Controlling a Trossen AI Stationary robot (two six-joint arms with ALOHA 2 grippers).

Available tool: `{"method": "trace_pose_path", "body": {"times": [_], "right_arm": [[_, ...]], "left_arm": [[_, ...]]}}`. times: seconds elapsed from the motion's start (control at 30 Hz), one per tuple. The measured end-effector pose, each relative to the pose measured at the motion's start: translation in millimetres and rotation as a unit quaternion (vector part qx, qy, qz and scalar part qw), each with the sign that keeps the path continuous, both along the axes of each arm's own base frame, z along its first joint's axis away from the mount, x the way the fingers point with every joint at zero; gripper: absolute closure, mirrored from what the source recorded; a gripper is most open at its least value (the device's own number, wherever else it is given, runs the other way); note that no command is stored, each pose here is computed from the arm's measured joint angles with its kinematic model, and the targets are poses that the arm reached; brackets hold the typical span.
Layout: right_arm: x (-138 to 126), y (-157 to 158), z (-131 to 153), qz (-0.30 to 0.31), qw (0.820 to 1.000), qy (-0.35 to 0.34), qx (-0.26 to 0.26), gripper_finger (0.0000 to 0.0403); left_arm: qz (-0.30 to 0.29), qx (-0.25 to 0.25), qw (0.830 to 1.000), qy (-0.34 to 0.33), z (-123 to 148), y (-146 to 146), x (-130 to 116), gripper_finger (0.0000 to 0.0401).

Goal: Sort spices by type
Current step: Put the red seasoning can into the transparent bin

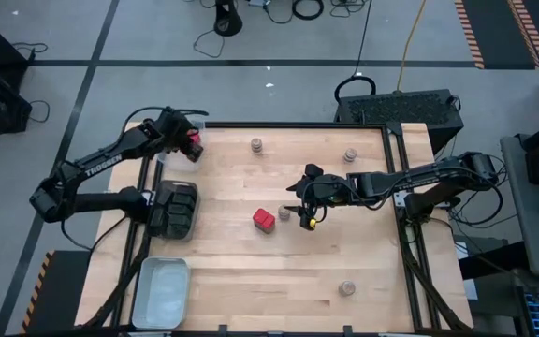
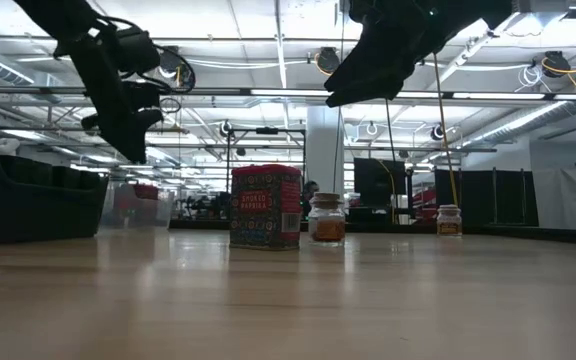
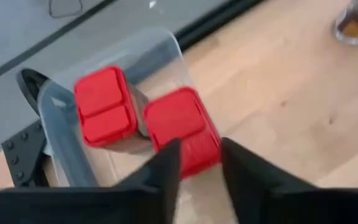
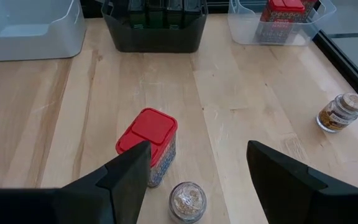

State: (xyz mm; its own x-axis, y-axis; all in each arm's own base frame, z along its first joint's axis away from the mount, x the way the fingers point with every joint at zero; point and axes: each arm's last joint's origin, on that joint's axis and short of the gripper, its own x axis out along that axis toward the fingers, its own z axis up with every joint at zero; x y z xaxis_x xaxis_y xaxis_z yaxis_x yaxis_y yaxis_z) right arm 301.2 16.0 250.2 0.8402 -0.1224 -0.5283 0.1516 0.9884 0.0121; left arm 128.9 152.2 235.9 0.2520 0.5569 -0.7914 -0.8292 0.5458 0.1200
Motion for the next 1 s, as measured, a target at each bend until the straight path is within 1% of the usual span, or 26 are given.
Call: {"method": "trace_pose_path", "body": {"times": [0.1,0.13,0.17,0.5,0.73,1.0], "right_arm": [[0.0,0.0,0.0,0.000,1.000,0.000,0.000,0.0156],[0.0,0.0,0.0,0.000,1.000,0.000,0.000,0.0156],[0.0,0.0,0.0,0.000,1.000,0.000,0.000,0.0156],[0.0,0.0,0.0,-0.002,1.000,-0.001,0.003,0.0156],[0.0,0.0,0.1,-0.002,1.000,-0.001,0.004,0.0156],[0.0,0.0,0.0,-0.002,1.000,-0.001,0.004,0.0156]], "left_arm": [[0.000,-0.016,1.000,0.014,-5.3,1.1,1.0,0.0364],[0.000,-0.018,1.000,0.017,-6.7,2.0,1.8,0.0382],[0.000,-0.021,1.000,0.019,-8.2,2.7,2.4,0.0390],[-0.004,-0.055,0.998,0.041,-24.0,10.3,9.7,0.0395],[-0.010,-0.043,0.998,0.037,-29.2,17.8,16.4,0.0395],[-0.008,-0.022,0.998,0.067,-34.3,24.2,19.6,0.0395]]}}
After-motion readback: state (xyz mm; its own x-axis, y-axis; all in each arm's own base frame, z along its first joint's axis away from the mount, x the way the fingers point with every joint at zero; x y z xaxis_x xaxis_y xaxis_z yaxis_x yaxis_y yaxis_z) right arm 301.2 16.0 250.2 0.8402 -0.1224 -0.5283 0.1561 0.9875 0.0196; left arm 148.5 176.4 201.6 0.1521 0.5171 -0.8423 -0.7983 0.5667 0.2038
